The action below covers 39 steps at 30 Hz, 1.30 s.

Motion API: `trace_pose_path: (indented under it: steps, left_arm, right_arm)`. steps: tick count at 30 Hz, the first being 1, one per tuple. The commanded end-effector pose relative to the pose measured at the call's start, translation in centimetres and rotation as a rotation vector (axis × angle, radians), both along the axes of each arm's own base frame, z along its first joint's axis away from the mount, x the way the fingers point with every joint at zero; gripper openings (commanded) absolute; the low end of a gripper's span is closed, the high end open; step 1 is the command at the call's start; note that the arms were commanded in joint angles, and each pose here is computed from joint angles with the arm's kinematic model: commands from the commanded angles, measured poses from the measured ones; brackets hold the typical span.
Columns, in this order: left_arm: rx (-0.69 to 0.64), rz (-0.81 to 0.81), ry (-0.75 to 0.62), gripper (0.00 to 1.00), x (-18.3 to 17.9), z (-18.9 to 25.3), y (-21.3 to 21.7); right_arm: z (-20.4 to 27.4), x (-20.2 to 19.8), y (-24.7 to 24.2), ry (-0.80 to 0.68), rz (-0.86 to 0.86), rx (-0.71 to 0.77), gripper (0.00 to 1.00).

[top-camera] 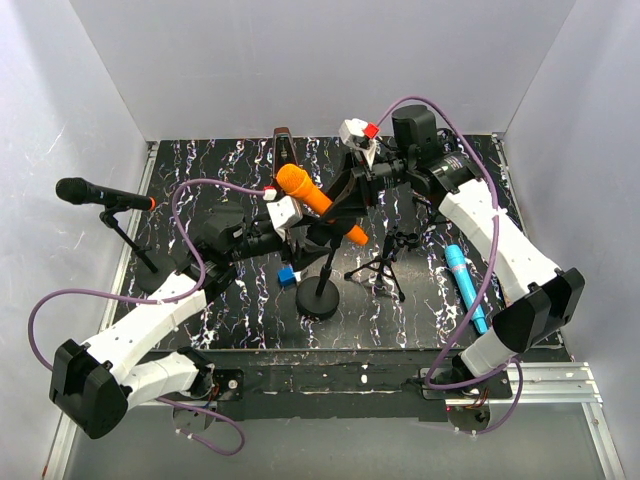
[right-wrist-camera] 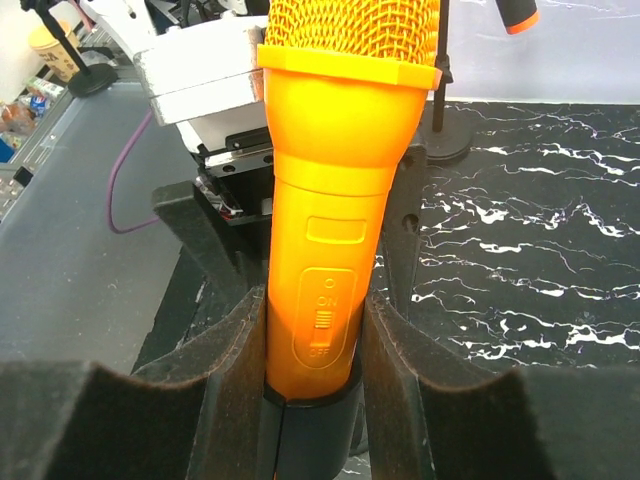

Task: Remove the microphone from the stand

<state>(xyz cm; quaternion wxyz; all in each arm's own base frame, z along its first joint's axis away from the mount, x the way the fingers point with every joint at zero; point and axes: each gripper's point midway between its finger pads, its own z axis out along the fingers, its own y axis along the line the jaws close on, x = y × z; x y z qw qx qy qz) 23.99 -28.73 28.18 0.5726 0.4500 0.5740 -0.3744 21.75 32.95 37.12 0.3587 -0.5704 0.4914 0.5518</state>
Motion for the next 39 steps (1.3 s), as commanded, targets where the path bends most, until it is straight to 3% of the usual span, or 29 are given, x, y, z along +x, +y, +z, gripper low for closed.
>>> trace_pose_path:
  steps: [1, 5, 10, 12, 21, 22, 24, 25, 26, 28, 29, 30, 31, 34, 39]
  left_arm:
    - [-0.148, 0.064, -0.084, 0.75, 0.7, 6.3, 0.4]
    - [-0.166, 0.051, -0.09, 0.73, 0.7, 7.1, 0.2]
    - [-0.142, 0.025, -0.1, 0.28, 0.5, 6.5, -0.1]
    - [-0.127, 0.021, -0.097, 0.0, 0.6, 6.3, -0.1]
    - [-0.102, 0.098, -0.074, 0.0, 1.3, 4.4, 1.1]
    - [-0.098, 0.103, -0.069, 0.09, 1.3, 4.4, 1.1]
    - [-0.105, 0.127, -0.074, 0.55, 1.8, 4.8, 1.3]
    - [-0.122, 0.136, -0.077, 0.59, 1.9, 5.2, 1.4]
    - [-0.128, 0.13, -0.077, 0.58, 1.9, 5.3, 1.4]
    - [-0.123, 0.107, -0.077, 0.34, 1.8, 5.3, 1.1]
    - [-0.117, 0.104, -0.07, 0.21, 1.9, 5.0, 0.9]
    - [-0.115, 0.106, -0.062, 0.07, 2.0, 4.8, 0.9]
    - [-0.11, 0.111, -0.056, 0.0, 2.1, 4.5, 0.9]
    - [-0.105, 0.12, -0.057, 0.0, 2.3, 4.1, 1.0]
    - [-0.088, 0.123, -0.053, 0.0, 2.3, 3.9, 1.1]
  right_arm:
    - [0.5, -0.2, 0.9, -0.048, 0.037, 0.031, 0.01]
    - [0.6, 0.0, 1.0, -0.041, 0.037, 0.027, 0.01]
    - [0.6, 0.5, 1.3, -0.037, 0.033, 0.022, 0.01]
    - [0.8, 0.5, 1.3, -0.042, 0.035, 0.023, 0.01]
    - [3.9, 1.7, 1.7, -0.045, 0.012, 0.062, 0.01]
    - [3.8, 1.7, 1.6, -0.037, 0.013, 0.058, 0.01]
    - [3.2, 1.6, 1.5, -0.021, 0.018, 0.047, 0.01]
    - [2.7, 1.6, 1.5, -0.012, 0.014, 0.038, 0.01]
    - [2.3, 1.7, 1.5, 0.001, 0.001, 0.029, 0.01]
    - [1.9, 2.5, 1.9, 0.053, -0.059, 0.0, 0.01]
    - [1.8, 2.9, 2.3, 0.08, -0.092, -0.017, 0.06]
    - [2.2, 3.3, 2.7, 0.087, -0.129, -0.029, 0.16]
    - [2.3, 3.4, 3.2, 0.092, -0.136, -0.04, 0.26]
    - [2.6, 3.7, 4.3, 0.111, -0.171, -0.086, 0.46]
    - [3.0, 4.1, 4.9, 0.149, -0.19, -0.115, 0.56]
